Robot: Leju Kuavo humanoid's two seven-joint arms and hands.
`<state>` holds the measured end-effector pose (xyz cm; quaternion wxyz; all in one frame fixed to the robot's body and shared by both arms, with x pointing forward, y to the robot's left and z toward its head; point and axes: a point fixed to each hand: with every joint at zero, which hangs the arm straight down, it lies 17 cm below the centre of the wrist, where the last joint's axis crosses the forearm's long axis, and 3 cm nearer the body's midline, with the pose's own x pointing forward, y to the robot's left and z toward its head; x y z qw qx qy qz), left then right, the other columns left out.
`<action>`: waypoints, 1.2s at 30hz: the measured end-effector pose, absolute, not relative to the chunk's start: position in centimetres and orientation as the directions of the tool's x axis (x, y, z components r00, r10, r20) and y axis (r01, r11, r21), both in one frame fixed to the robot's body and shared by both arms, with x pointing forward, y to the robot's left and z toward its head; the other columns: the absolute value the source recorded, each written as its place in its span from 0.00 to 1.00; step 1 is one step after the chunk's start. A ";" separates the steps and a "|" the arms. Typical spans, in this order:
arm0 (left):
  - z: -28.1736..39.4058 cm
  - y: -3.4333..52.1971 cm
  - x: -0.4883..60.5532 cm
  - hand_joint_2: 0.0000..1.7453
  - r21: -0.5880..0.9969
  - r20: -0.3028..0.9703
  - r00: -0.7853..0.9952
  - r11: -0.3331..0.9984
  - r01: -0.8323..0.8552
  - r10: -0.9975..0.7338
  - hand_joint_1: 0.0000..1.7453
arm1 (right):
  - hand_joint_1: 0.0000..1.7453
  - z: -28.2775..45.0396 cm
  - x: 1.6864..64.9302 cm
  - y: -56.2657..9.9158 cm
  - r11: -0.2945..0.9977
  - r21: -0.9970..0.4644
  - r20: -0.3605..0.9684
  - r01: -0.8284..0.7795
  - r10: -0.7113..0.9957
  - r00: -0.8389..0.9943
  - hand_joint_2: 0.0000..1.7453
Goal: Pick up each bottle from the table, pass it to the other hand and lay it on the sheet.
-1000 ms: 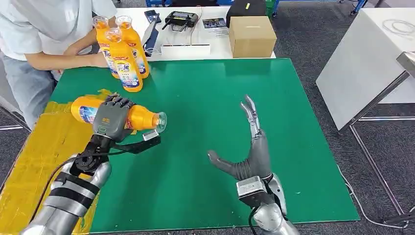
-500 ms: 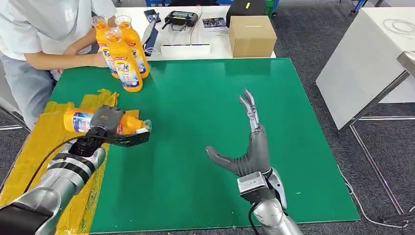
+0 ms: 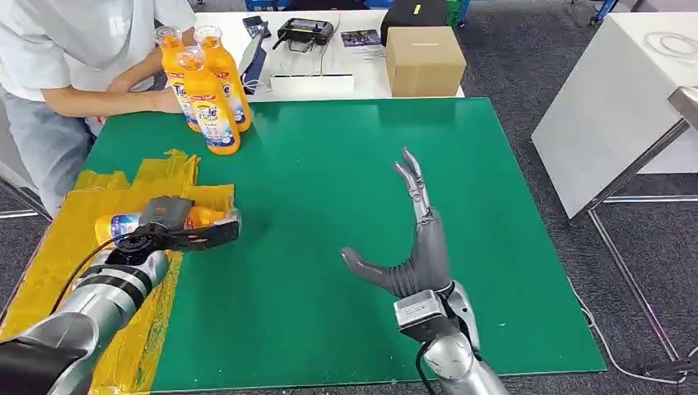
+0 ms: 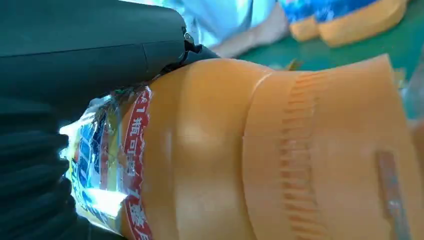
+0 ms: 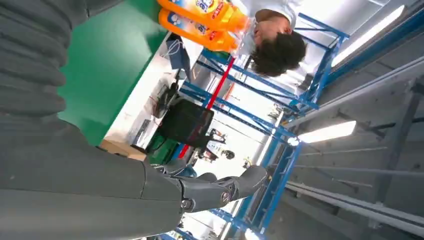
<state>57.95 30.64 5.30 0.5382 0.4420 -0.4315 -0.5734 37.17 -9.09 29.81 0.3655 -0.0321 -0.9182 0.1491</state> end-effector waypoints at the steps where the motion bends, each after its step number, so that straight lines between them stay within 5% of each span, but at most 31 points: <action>1: 5.1 30.8 57.9 1.00 0.971 -0.029 -0.026 -0.035 0.238 -0.999 0.00 | 0.00 29.8 37.2 -9.0 0.953 -0.298 0.662 -0.053 0.167 -0.731 1.00; 16: 5.0 31.5 57.3 1.00 0.984 0.074 -0.003 0.072 0.166 -0.997 0.00 | 0.00 29.4 37.2 -8.2 0.951 -0.296 0.677 -0.090 0.142 -0.722 1.00; 32: 13.1 27.0 54.9 1.00 0.929 0.131 -0.207 0.193 -0.317 -0.970 0.00 | 0.00 28.9 37.3 -7.8 0.948 -0.300 0.684 -0.104 0.138 -0.716 1.00; 36: 16.1 25.1 53.4 1.00 0.859 0.220 -0.287 0.325 -0.396 -0.932 0.00 | 0.00 28.7 37.2 -7.8 0.947 -0.303 0.683 -0.105 0.139 -0.717 1.00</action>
